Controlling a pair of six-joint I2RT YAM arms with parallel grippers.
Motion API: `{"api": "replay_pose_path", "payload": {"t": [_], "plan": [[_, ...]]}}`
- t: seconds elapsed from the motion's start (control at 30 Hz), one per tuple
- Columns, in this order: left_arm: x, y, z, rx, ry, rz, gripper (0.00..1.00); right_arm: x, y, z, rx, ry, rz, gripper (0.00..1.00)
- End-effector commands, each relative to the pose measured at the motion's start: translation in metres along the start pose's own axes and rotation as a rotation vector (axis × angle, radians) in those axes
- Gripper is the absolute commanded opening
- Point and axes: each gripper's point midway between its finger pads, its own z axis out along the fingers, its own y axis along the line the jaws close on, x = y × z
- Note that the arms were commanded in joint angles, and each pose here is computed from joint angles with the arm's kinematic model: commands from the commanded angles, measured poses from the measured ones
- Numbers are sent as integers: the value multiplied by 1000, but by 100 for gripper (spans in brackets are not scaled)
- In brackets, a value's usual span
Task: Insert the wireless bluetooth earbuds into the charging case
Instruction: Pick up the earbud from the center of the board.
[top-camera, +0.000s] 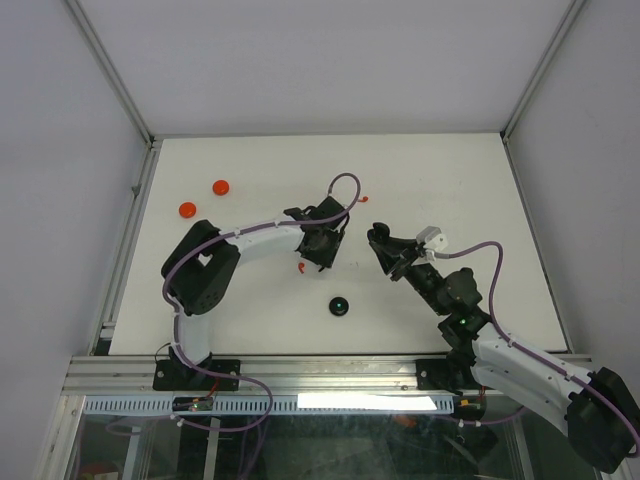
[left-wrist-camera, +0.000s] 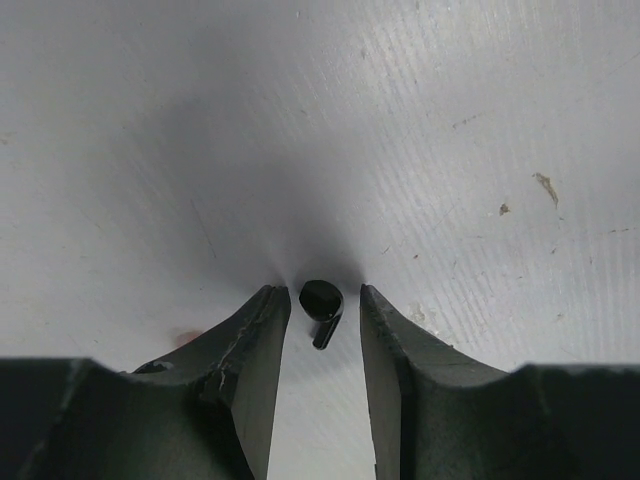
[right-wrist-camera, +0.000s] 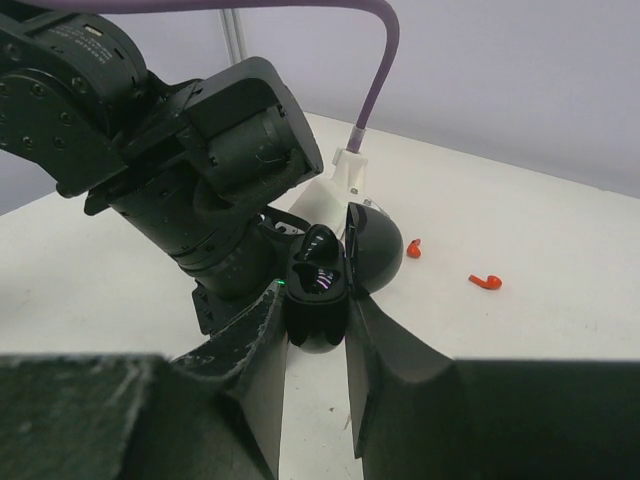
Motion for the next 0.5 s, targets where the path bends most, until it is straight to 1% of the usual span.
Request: {"api": "replay_pose_path", "payload": {"t": [0.0, 0.47], "plan": [[-14, -3, -4, 11, -2, 29, 36, -13, 2, 1, -10, -41, -15, 0], [0, -5, 4, 14, 88, 50, 25, -12, 2, 2, -8, -29, -15, 0]]}}
